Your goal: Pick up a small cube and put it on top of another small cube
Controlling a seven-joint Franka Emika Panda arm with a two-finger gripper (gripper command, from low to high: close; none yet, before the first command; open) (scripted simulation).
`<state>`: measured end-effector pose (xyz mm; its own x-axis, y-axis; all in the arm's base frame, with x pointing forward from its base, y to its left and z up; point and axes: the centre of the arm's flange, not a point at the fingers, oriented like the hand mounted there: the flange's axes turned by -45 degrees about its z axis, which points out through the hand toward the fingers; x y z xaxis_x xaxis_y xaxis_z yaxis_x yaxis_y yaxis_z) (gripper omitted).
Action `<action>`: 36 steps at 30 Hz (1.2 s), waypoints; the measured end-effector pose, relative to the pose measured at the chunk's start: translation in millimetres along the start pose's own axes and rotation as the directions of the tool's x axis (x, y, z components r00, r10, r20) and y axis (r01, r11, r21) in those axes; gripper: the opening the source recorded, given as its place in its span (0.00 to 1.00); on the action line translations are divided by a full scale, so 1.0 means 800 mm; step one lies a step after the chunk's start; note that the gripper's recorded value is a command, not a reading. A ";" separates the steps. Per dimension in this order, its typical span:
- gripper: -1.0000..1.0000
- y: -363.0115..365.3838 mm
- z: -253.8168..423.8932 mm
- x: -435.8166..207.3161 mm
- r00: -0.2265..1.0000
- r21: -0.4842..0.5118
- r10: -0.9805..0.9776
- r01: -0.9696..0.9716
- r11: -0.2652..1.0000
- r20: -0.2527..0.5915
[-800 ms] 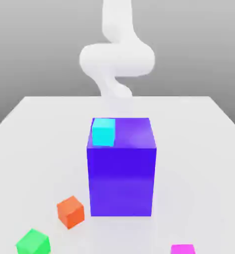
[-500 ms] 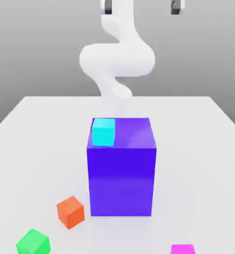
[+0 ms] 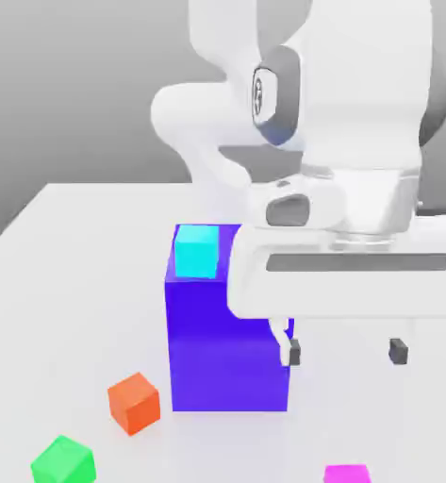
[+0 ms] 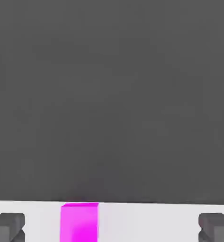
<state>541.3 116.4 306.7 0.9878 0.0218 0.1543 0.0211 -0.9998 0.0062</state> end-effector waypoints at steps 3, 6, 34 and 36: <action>0.50 -0.017 0.066 -0.015 0.997 0.003 -0.004 0.004 1.000 0.073; 0.50 -0.032 0.129 -0.035 0.990 0.007 -0.008 0.007 1.000 0.138; 0.00 0.311 0.087 -0.053 0.883 -0.076 0.447 -0.441 0.894 0.144; 0.00 0.360 0.079 -0.070 0.848 -0.077 0.511 -0.506 0.859 0.137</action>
<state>502.0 -172.9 237.1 0.8700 -0.4931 -0.0014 -0.4931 -0.8700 0.0031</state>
